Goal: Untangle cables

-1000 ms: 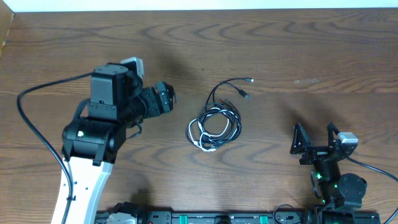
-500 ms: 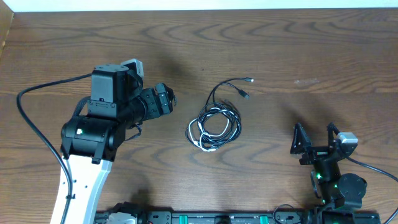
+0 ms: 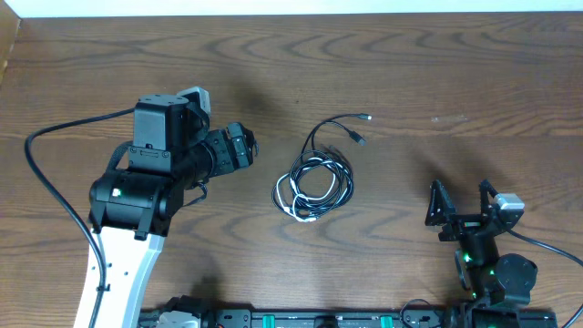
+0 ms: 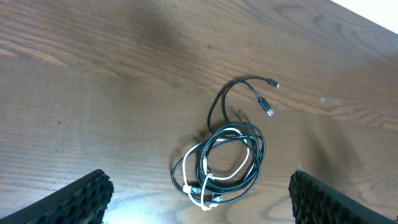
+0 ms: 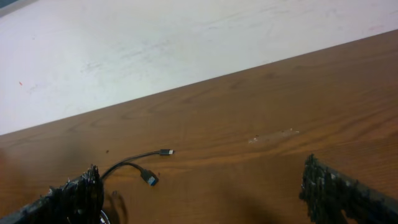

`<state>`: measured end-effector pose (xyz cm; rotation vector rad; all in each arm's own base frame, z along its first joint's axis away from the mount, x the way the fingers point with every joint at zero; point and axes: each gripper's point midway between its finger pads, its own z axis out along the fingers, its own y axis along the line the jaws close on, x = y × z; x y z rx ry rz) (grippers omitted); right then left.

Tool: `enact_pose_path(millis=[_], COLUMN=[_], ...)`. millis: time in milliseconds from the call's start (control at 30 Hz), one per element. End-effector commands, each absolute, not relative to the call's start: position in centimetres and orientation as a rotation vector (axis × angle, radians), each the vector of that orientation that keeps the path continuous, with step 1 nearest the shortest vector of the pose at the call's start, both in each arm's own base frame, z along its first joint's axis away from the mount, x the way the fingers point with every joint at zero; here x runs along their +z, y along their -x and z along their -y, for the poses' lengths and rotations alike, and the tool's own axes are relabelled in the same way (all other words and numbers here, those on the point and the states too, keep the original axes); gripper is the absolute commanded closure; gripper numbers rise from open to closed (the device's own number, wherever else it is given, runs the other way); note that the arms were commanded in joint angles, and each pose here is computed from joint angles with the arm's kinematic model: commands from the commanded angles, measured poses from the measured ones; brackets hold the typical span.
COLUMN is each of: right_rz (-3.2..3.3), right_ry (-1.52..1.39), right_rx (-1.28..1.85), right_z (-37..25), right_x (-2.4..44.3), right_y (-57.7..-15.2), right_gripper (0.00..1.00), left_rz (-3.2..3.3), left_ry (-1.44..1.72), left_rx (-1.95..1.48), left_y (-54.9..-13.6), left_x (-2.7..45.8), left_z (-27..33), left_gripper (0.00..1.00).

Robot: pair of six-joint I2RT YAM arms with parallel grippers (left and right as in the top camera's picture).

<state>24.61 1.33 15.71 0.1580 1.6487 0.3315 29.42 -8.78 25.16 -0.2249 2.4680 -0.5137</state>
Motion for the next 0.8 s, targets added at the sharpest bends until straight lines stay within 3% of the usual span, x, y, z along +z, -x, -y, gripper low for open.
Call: enact_pose_path(millis=[0,767], right_rz=[-1.653,-1.653], right_ry=[-0.165,-0.165], right_rx=[0.318,0.318], right_z=[-1.09,-1.09], right_x=[15.56,15.56], right_y=[-24.62,-24.62], right_gripper=[0.01,0.01], left_rz=[-2.469,-2.461], left_ry=[0.234,0.232], left_rx=[-0.5,-0.501], left_y=[-29.37,-29.52], left_x=[25.51,25.64], left_z=[8.61,8.63], left_gripper=[0.09,0.09])
